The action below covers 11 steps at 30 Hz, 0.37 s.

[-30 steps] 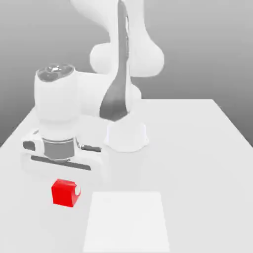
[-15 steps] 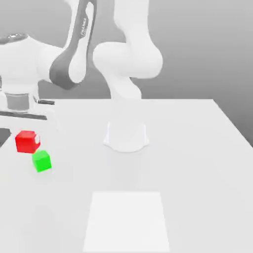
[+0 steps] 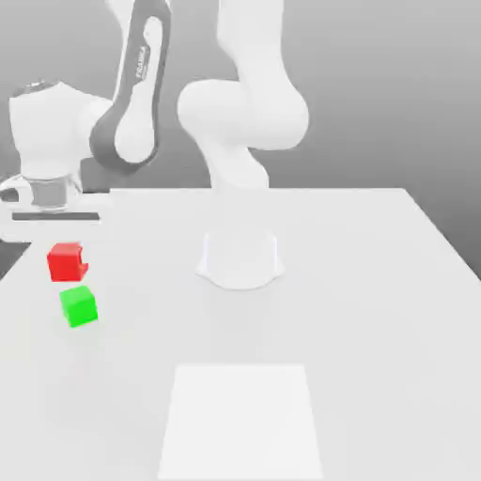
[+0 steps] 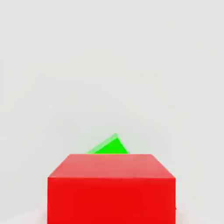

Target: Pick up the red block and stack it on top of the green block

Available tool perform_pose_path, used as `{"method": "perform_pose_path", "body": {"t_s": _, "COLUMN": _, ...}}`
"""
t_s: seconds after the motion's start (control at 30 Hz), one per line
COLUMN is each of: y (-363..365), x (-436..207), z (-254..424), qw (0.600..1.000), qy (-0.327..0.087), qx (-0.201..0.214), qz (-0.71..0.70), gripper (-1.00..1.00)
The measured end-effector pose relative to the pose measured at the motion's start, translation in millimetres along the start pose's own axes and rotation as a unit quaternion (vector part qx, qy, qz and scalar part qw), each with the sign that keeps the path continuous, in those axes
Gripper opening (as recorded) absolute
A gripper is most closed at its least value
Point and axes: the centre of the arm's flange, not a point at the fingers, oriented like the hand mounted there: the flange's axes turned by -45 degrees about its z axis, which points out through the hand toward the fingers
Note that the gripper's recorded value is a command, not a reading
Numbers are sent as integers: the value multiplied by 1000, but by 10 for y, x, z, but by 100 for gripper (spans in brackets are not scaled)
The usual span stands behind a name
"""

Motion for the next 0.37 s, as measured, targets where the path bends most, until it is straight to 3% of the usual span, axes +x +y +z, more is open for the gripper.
{"method": "perform_pose_path", "body": {"t_s": 0.33, "y": -30, "x": -9, "z": 340, "qw": 1000, "qy": -5, "qx": 1, "qz": -4, "gripper": -100}}
{"method": "perform_pose_path", "body": {"t_s": 0.37, "y": -37, "x": -9, "z": 375, "qw": 1000, "qy": -7, "qx": 1, "qz": -5, "gripper": 100}}
